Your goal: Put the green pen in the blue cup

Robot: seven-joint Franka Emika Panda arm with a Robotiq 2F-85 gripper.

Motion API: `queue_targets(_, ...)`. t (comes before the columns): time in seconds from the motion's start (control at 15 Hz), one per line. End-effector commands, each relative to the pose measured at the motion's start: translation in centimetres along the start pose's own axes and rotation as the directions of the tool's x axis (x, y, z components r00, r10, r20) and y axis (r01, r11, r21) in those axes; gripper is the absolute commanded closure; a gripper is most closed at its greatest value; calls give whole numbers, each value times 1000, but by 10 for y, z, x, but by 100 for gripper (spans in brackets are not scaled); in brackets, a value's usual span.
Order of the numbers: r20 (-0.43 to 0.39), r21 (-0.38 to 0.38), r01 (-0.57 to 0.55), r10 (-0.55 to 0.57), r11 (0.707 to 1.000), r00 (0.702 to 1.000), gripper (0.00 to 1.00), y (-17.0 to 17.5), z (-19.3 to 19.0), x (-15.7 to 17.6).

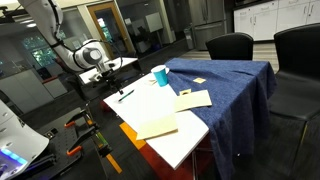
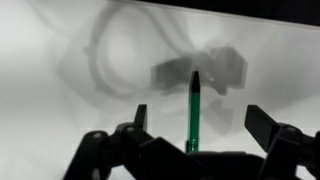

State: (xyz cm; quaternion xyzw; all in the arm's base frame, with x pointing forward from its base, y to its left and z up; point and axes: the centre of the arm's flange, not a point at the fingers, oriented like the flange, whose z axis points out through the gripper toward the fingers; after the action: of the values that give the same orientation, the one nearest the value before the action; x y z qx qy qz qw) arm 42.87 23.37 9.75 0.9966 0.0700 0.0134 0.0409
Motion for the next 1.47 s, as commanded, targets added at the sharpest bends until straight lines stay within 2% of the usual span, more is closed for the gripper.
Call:
queue_targets(0.0,-28,-21,-32,31,999,999,0,-14,18,17)
queue_targets(0.2,-31,-29,-32,31,999,999,3,-18,27,28)
queue_targets(0.4,-33,-25,-45,44,999,999,19,-21,32,39)
queue_targets(0.6,-30,-13,-63,63,998,998,27,-22,34,49)
queue_targets(0.67,-31,-10,-72,72,997,997,40,-22,34,52)
queue_targets(0.73,-26,-5,-79,79,997,997,48,-21,34,54)
queue_targets(1.13,-33,16,-121,122,992,992,96,-15,28,64)
queue_targets(1.2,-34,16,-127,128,992,991,99,-13,26,66)
queue_targets(1.4,-34,5,-141,141,990,989,95,-7,20,69)
